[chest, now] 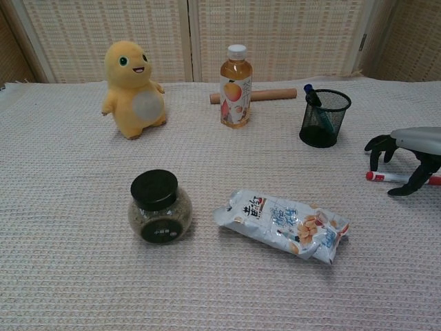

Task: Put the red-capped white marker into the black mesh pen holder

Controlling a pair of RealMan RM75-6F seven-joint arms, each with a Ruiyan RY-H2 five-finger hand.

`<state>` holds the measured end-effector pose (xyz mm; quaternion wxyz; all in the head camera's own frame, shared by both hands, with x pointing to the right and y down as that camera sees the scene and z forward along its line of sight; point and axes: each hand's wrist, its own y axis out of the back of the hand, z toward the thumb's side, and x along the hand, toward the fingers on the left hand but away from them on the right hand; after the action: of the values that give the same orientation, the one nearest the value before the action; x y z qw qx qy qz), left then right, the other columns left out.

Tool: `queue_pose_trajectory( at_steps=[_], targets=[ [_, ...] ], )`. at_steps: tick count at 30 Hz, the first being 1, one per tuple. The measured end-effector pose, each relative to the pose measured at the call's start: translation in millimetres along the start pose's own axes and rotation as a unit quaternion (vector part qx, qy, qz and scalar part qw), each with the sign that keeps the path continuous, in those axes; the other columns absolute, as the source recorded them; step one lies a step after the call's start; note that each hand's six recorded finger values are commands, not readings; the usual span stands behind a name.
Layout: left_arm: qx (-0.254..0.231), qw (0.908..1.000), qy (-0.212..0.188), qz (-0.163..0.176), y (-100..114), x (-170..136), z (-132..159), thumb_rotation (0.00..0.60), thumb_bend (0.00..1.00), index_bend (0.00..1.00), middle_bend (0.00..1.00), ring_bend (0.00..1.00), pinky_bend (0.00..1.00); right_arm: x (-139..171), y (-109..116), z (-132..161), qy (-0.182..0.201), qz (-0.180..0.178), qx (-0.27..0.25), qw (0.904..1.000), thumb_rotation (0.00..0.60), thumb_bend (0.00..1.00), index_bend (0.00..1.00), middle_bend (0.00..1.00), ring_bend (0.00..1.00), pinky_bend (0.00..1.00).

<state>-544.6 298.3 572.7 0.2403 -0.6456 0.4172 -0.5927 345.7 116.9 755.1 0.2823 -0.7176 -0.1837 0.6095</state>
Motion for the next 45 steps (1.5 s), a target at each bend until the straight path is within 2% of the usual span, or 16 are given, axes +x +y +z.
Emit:
queue_pose_trajectory(
  at_steps=[5,13,17,45],
  targets=[
    [-0.002,1.0000,0.001,-0.002,0,0,-1,0.600,0.44,0.27,0.09,0.06,0.14,-2,-1,-1,-0.002,-0.002,0.004,1.0000,0.600,0.14,0.47,0.11,0.26,0.11],
    [-0.001,1.0000,-0.001,-0.003,-2,0,0,0.600,0.44,0.28,0.09,0.06,0.14,-4,6,-14,-0.026,-0.017,-0.007,0.9995,0.600,0.18,0.49,0.12,0.27,0.12],
    [0.000,1.0000,-0.002,-0.002,-1,0,1,0.600,0.44,0.28,0.09,0.06,0.14,-6,5,-19,-0.033,-0.014,-0.007,0.9993,0.600,0.18,0.49,0.12,0.27,0.12],
    [0.000,1.0000,0.000,-0.001,0,-1,0,0.600,0.44,0.28,0.09,0.06,0.14,-10,3,-11,-0.029,-0.015,0.003,0.9995,0.600,0.24,0.57,0.16,0.32,0.17]
  ],
)
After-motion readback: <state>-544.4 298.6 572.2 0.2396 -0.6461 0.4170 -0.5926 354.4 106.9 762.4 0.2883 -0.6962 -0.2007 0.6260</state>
